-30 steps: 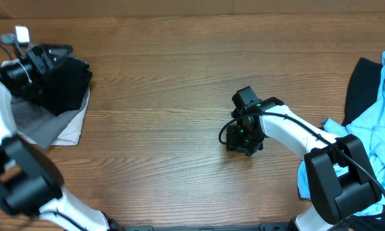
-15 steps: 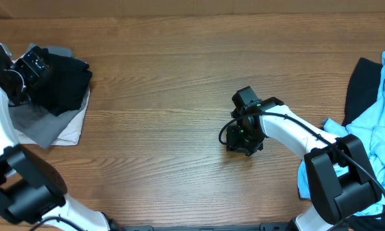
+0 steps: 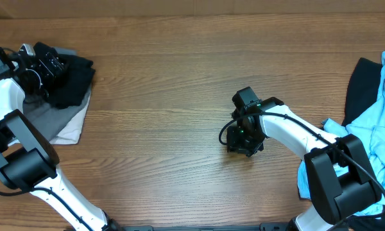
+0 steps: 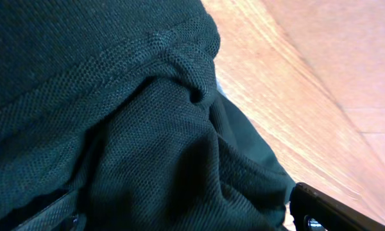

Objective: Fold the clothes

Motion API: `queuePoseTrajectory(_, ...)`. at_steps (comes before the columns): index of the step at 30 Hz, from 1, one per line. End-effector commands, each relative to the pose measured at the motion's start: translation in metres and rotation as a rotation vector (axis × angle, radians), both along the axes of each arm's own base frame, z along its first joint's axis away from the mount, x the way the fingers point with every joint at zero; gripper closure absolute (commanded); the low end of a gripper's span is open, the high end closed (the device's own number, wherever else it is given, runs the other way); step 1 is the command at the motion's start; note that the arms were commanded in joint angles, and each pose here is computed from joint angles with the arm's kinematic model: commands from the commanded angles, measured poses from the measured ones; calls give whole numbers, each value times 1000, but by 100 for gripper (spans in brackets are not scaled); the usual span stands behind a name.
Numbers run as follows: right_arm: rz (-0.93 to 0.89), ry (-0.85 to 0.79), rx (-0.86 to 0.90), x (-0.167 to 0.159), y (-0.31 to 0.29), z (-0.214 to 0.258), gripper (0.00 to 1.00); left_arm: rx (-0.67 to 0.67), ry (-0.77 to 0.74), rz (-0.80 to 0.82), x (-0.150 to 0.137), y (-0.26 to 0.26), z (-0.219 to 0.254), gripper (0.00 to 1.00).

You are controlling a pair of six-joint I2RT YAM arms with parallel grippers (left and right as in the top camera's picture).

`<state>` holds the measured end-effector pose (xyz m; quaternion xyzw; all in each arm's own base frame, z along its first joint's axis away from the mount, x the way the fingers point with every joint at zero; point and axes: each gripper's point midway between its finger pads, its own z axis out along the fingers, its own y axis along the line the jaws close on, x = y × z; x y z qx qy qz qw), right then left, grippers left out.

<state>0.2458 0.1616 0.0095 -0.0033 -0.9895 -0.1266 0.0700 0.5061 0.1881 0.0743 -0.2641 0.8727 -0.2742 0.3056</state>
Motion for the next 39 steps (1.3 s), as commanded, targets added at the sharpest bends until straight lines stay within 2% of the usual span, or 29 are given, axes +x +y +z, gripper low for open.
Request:
queuePoseTrajectory(1,2,2,-9,0,-2,-1,64,-181,105,-96,-11,-47,-66,0)
queuePoseTrajectory(4,2,2,-9,0,-2,-1,65,-192,51,-123,-8,-47,-50,0)
queuePoseTrajectory(7,3,2,-9,0,-2,-1,64,-178,-30,-127,-3,-38,-13,0)
queuePoseTrajectory(14,3,-5,-6,1,-1,-1,64,-35,-224,-129,-5,-30,102,0)
queuePoseTrajectory(18,3,-9,-4,2,-1,-2,64,19,-257,-130,-6,-36,127,0)
queuePoseTrajectory(22,3,-8,-4,2,-1,-2,64,62,-174,-93,-2,-35,104,0)
queuePoseTrajectory(27,3,-8,-4,2,-1,-2,64,48,-103,-108,8,-46,63,0)
queuePoseTrajectory(34,2,-4,-6,1,-1,-1,64,-27,-44,-150,32,-72,-16,0)
queuePoseTrajectory(39,3,13,-14,-3,-3,-1,64,-84,25,-149,27,-82,-49,0)
